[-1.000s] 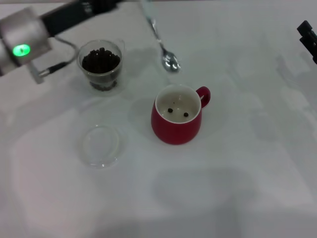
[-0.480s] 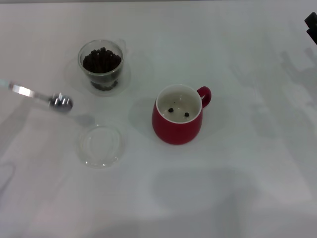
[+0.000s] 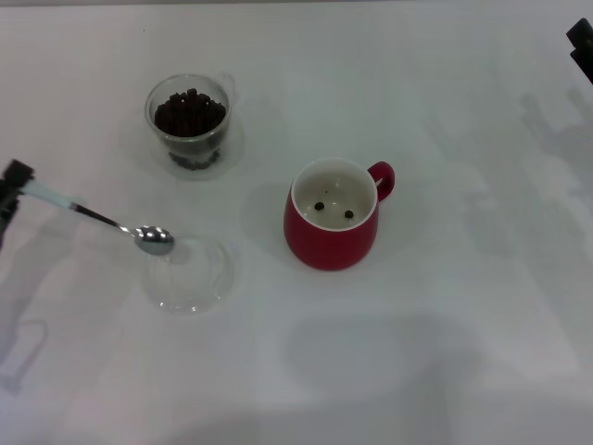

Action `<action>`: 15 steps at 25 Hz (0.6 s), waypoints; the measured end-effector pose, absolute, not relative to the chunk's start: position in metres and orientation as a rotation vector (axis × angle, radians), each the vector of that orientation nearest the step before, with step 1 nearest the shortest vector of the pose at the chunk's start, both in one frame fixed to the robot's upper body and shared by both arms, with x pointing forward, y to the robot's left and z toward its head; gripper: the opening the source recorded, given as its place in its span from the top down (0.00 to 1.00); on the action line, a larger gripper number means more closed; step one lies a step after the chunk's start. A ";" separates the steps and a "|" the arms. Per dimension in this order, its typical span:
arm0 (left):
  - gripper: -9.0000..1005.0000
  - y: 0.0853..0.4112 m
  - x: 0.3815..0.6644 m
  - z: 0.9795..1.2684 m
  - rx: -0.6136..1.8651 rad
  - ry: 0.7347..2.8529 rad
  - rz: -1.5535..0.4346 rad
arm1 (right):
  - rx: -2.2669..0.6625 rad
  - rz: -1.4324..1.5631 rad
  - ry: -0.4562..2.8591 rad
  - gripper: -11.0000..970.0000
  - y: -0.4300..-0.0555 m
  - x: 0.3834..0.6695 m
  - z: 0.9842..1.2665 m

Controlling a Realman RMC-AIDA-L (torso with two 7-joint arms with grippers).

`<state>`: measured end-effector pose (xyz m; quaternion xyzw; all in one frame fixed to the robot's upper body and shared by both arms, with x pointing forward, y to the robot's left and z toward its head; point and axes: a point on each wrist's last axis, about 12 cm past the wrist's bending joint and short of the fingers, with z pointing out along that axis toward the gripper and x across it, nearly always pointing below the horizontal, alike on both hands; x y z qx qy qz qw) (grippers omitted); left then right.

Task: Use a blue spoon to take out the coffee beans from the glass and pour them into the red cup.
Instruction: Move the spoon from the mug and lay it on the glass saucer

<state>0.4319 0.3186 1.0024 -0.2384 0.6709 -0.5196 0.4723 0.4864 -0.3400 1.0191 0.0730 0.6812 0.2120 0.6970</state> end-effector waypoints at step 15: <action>0.87 0.295 0.449 0.986 -0.459 1.860 -1.201 | 0.169 0.476 1.520 0.12 -0.342 0.480 1.017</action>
